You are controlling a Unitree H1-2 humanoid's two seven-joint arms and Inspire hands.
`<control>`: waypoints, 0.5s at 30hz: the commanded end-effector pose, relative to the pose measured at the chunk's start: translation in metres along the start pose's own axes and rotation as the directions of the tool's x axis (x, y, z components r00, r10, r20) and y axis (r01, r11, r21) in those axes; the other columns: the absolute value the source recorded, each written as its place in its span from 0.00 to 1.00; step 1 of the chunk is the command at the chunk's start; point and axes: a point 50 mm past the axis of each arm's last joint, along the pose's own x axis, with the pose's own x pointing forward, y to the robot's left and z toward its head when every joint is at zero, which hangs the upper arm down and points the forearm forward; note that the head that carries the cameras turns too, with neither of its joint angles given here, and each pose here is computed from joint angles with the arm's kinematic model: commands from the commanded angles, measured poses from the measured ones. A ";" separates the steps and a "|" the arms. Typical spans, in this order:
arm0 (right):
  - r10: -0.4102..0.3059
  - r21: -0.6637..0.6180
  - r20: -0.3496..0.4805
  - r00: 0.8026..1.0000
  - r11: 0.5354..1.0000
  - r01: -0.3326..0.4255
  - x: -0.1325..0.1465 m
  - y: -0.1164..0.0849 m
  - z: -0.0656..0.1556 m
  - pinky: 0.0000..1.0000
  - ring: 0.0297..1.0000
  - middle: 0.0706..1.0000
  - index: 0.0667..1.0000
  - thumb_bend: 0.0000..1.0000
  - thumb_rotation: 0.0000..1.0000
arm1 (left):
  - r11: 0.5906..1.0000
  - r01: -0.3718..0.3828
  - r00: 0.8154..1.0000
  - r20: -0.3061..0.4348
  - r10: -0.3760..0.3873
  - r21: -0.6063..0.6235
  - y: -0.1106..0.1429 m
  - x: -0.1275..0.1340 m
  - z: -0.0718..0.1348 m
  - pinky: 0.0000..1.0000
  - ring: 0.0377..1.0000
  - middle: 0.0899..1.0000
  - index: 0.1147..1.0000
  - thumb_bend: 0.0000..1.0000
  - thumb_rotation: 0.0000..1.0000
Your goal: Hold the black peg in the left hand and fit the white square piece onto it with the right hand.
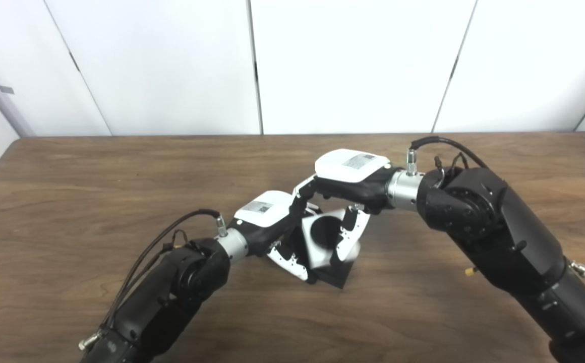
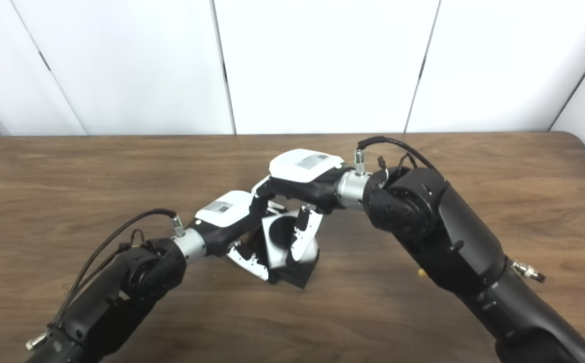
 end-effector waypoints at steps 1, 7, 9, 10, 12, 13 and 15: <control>0.033 -0.013 0.002 0.999 0.999 -0.033 0.001 -0.004 0.000 0.65 0.79 0.81 0.74 0.97 0.29 | 0.991 0.132 0.989 -0.064 -0.132 -0.003 -0.024 -0.003 -0.008 0.85 0.88 0.85 0.42 0.53 0.07; 0.040 -0.014 0.000 0.999 0.999 -0.040 -0.001 -0.004 -0.001 0.65 0.79 0.82 0.74 0.97 0.30 | 0.991 0.132 0.989 -0.065 -0.132 -0.001 -0.023 -0.002 -0.007 0.86 0.88 0.85 0.42 0.53 0.07; 0.040 -0.014 -0.001 0.999 0.999 -0.040 -0.001 -0.004 -0.002 0.66 0.79 0.83 0.74 0.97 0.29 | 0.991 0.132 0.989 -0.063 -0.132 0.001 -0.023 -0.002 -0.008 0.86 0.88 0.85 0.42 0.53 0.07; 0.038 -0.015 -0.001 0.999 0.999 -0.039 -0.001 -0.004 -0.002 0.66 0.79 0.83 0.74 0.97 0.29 | 0.991 0.132 0.989 -0.063 -0.131 0.001 -0.023 -0.002 -0.008 0.86 0.88 0.85 0.42 0.53 0.07; 0.037 -0.016 -0.001 0.999 0.999 -0.037 -0.001 -0.004 -0.002 0.66 0.79 0.82 0.74 0.97 0.29 | 0.991 0.133 0.989 -0.064 -0.133 0.003 -0.023 -0.002 -0.008 0.86 0.88 0.85 0.42 0.53 0.07; 0.036 -0.014 -0.002 0.999 0.999 -0.036 -0.001 -0.005 -0.002 0.66 0.79 0.82 0.73 0.97 0.29 | 0.991 0.133 0.989 -0.065 -0.132 0.003 -0.023 -0.002 -0.008 0.86 0.88 0.85 0.42 0.53 0.07; 0.031 -0.010 -0.005 0.999 0.999 -0.031 -0.002 -0.006 -0.003 0.66 0.79 0.82 0.73 0.96 0.28 | 0.991 0.132 0.989 -0.067 -0.132 -0.001 -0.023 -0.002 -0.008 0.85 0.88 0.85 0.42 0.53 0.07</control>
